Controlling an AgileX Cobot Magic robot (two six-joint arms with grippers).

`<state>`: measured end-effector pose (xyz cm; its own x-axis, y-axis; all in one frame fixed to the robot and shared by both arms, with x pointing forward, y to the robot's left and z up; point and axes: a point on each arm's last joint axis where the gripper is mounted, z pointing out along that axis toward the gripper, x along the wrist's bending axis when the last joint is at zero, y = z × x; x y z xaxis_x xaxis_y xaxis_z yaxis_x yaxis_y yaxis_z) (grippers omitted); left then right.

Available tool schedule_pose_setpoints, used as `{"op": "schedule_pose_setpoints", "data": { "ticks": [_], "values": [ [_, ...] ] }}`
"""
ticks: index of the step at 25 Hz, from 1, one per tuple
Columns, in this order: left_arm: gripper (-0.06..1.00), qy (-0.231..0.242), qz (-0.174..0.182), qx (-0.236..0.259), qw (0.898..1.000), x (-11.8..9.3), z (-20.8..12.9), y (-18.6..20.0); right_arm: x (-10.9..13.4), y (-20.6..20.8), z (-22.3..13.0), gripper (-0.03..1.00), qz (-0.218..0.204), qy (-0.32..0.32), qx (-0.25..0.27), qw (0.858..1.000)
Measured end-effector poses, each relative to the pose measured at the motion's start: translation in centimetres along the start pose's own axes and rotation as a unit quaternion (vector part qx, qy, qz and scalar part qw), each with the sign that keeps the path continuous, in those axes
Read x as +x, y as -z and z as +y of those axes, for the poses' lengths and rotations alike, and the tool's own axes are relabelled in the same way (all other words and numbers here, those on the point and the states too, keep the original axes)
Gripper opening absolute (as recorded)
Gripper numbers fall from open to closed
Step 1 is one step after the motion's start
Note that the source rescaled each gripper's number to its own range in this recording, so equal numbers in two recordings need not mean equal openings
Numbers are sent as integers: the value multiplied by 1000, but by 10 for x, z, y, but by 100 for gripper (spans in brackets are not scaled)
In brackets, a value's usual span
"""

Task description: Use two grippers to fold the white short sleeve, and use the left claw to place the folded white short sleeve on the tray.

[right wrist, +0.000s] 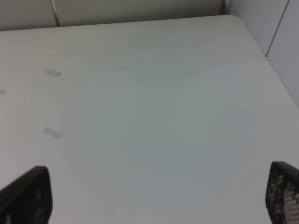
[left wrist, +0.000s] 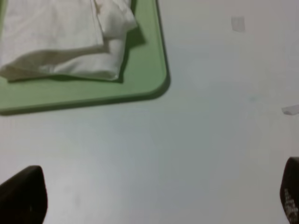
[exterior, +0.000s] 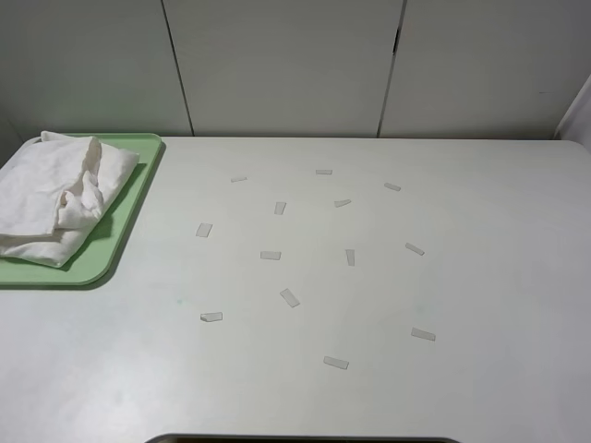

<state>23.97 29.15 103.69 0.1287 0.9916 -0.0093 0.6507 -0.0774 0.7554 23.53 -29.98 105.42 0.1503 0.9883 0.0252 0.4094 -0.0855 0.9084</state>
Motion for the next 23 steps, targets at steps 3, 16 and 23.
{"op": "schedule_pose_setpoints", "data": {
  "ticks": [3,16,23],
  "values": [
    [100,-4,3,-37,999,-1,-7,7,0,0,0,100,0,0,0,1000],
    [100,-5,4,-42,999,-2,-9,9,0,0,0,100,0,0,0,1000],
    [100,-5,4,-42,999,-2,-9,9,0,0,0,100,0,0,0,1000]
  ]
}}
